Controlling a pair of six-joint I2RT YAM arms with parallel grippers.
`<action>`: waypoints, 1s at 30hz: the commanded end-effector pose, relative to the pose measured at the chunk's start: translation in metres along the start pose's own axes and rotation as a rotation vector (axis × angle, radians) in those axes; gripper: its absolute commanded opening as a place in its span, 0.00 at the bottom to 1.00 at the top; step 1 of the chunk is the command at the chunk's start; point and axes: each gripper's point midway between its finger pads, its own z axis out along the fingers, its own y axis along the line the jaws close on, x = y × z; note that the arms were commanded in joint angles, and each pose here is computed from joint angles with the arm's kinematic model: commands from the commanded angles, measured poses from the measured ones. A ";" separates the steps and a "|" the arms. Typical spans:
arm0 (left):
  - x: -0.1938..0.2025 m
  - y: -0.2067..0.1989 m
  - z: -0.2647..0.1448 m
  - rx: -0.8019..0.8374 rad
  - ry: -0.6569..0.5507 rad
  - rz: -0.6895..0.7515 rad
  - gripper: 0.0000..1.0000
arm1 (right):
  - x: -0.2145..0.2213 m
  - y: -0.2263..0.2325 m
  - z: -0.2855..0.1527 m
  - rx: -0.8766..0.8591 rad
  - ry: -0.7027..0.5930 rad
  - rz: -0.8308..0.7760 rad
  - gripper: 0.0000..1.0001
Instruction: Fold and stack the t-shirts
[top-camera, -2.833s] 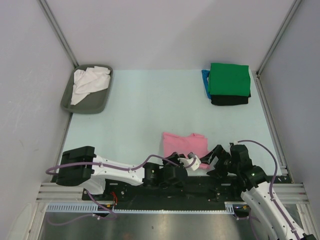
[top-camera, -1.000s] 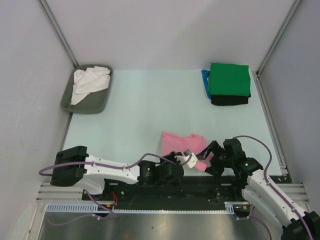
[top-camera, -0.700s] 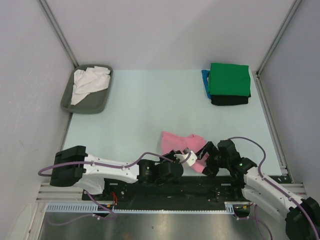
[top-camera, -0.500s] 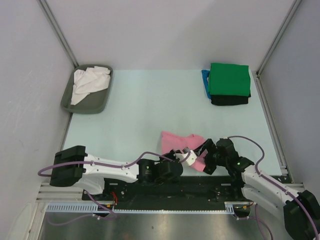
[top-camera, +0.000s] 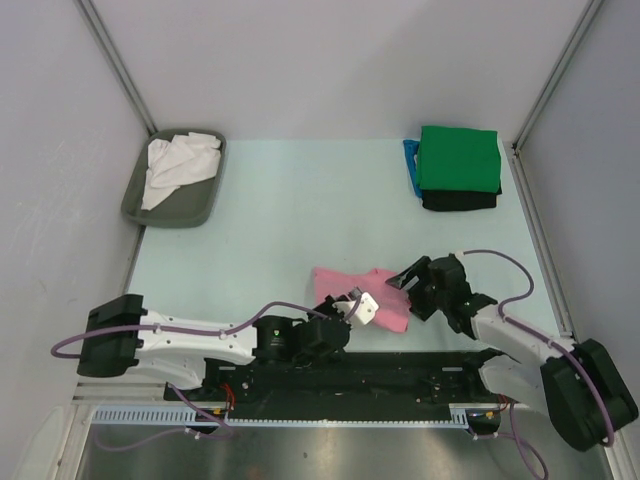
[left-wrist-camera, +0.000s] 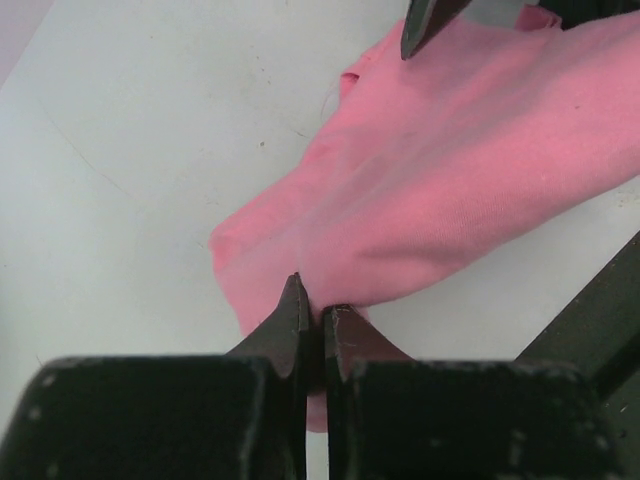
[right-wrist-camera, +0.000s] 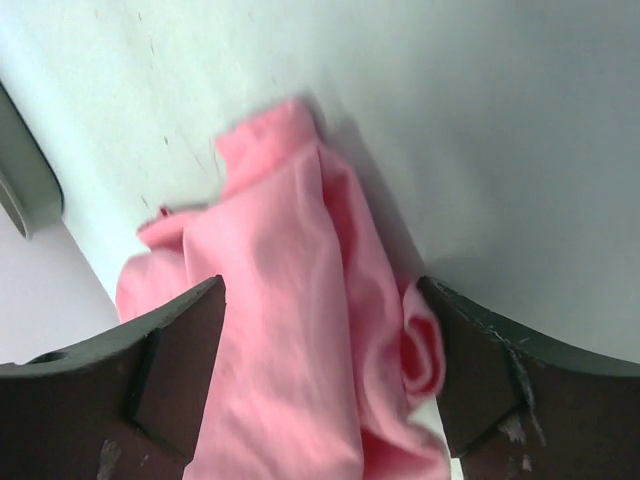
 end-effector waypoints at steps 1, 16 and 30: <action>-0.013 0.009 -0.010 0.000 -0.053 -0.132 0.00 | -0.025 -0.008 0.018 0.070 -0.081 -0.070 0.80; 0.001 0.010 -0.013 0.004 -0.044 -0.143 0.00 | 0.039 0.017 0.021 -0.013 0.132 -0.164 0.82; 0.000 0.011 -0.014 0.001 -0.038 -0.160 0.00 | 0.053 0.015 0.052 0.005 0.174 -0.259 0.00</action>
